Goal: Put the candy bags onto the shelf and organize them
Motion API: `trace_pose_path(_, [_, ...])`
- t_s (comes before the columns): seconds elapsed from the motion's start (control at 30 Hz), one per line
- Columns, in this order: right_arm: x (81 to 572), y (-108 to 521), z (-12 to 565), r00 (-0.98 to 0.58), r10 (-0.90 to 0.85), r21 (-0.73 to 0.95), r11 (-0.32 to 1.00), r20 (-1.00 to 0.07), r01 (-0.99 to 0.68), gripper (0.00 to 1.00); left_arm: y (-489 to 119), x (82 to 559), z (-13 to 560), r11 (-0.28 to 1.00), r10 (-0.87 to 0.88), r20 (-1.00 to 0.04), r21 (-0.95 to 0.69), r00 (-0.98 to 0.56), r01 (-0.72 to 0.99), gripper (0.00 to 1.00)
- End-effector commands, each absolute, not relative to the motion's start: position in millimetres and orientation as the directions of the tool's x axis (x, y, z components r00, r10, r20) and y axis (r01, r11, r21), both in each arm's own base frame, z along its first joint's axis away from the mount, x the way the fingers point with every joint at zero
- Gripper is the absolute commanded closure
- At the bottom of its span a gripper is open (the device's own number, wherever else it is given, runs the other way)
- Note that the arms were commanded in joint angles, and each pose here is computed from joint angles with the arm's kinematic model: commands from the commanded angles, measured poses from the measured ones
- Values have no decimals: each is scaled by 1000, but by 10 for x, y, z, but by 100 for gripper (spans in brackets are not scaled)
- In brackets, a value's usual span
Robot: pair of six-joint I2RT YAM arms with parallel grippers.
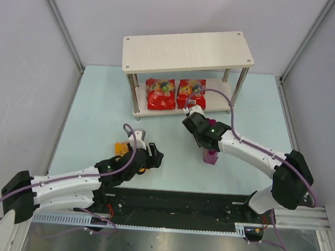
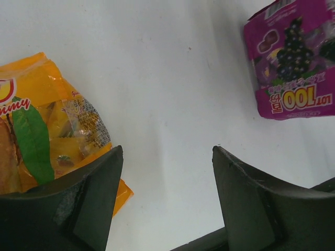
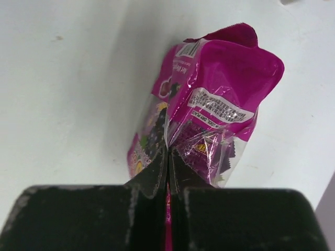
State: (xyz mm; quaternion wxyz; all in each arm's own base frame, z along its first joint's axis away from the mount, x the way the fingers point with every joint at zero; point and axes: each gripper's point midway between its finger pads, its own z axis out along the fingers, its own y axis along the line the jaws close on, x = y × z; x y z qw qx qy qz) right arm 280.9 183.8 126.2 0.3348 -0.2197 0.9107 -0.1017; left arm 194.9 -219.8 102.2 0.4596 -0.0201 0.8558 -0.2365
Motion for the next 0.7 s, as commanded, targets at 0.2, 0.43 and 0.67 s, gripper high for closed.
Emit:
trace_pose_path(0.2, [2572, 2922, 1200, -693, -366, 88, 846, -621, -526, 87, -2137, 1979, 1152, 881, -294, -782, -444, -549, 160, 26])
trace_pose_path(0.43, [2379, 3338, 1559, -650, -316, 258, 732, -692, -631, 42, -2116, 1962, 1140, 881, -298, -778, -447, -553, 154, 26])
trace_pose_path(0.67, [2817, 2672, 1977, -612, -55, 278, 856, -789, -436, 32, -2104, 1957, 1135, 877, -308, -776, -455, -550, 151, 26])
